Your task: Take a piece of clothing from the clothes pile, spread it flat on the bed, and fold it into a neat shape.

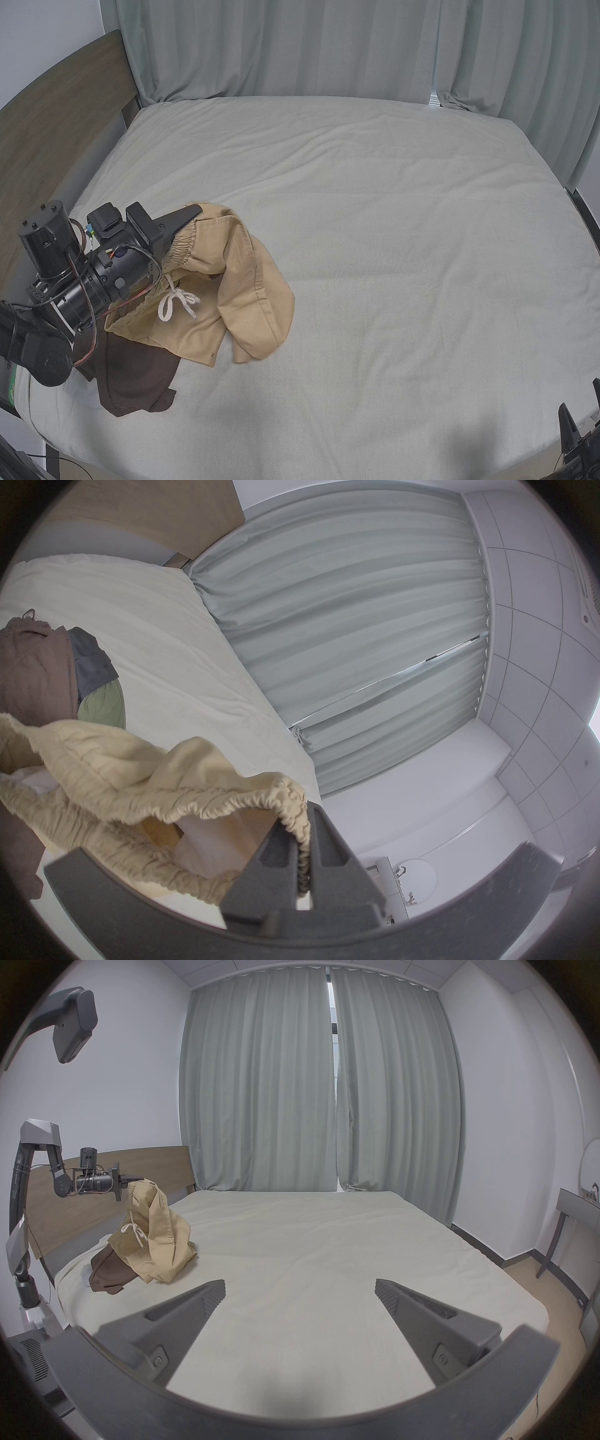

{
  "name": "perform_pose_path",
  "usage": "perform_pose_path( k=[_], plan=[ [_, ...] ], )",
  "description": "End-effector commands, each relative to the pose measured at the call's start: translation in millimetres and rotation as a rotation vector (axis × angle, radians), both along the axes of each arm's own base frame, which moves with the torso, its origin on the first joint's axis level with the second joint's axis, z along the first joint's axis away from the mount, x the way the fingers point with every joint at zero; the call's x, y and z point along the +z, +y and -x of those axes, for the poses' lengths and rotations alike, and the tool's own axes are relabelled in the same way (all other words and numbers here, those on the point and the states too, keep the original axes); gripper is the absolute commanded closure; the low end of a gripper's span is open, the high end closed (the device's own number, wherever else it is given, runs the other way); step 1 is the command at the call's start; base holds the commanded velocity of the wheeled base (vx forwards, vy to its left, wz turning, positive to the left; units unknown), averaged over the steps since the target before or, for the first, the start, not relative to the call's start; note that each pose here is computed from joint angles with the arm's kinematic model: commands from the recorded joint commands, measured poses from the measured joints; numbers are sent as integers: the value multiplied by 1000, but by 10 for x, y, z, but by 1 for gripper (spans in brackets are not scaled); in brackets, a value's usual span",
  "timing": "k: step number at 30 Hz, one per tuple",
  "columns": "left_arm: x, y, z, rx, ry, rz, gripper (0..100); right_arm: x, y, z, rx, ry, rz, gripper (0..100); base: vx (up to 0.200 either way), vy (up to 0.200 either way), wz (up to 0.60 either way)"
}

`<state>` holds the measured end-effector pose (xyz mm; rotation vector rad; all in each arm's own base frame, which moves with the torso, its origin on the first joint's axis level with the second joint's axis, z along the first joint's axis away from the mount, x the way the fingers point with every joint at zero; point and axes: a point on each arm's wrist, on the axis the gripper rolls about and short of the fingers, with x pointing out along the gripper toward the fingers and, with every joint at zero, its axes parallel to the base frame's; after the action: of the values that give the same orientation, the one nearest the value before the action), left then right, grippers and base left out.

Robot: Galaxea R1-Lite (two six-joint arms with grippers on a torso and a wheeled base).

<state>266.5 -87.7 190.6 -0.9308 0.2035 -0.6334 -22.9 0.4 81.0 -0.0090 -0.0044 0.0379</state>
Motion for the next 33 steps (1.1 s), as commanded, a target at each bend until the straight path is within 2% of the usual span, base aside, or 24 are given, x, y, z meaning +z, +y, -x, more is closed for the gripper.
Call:
perform_pose_path(
  k=[1, 5, 8, 22, 28, 33],
  plan=[
    [50, -53, 29, -11, -17, 8, 100, -48, 0, 0, 0, 0, 0, 0, 0, 0, 0],
    [98, -162, 50, -11, -12, 44, 100, -52, 0, -1, 0, 1, 0, 0, 0, 0, 0],
    [179, -313, 85, -5, -11, 104, 100, -48, 0, 0, 0, 0, 0, 0, 0, 0, 0],
    [378, -785, 290, -41, -26, 203, 100, -48, 0, 0, 0, 0, 0, 0, 0, 0, 0],
    [589, -952, 446, -85, -3, 275, 100, -48, 0, 0, 0, 0, 0, 0, 0, 0, 0],
    [663, -1061, 506, -119, -2, 295, 100, -48, 0, 0, 0, 0, 0, 0, 0, 0, 0]
  ],
)
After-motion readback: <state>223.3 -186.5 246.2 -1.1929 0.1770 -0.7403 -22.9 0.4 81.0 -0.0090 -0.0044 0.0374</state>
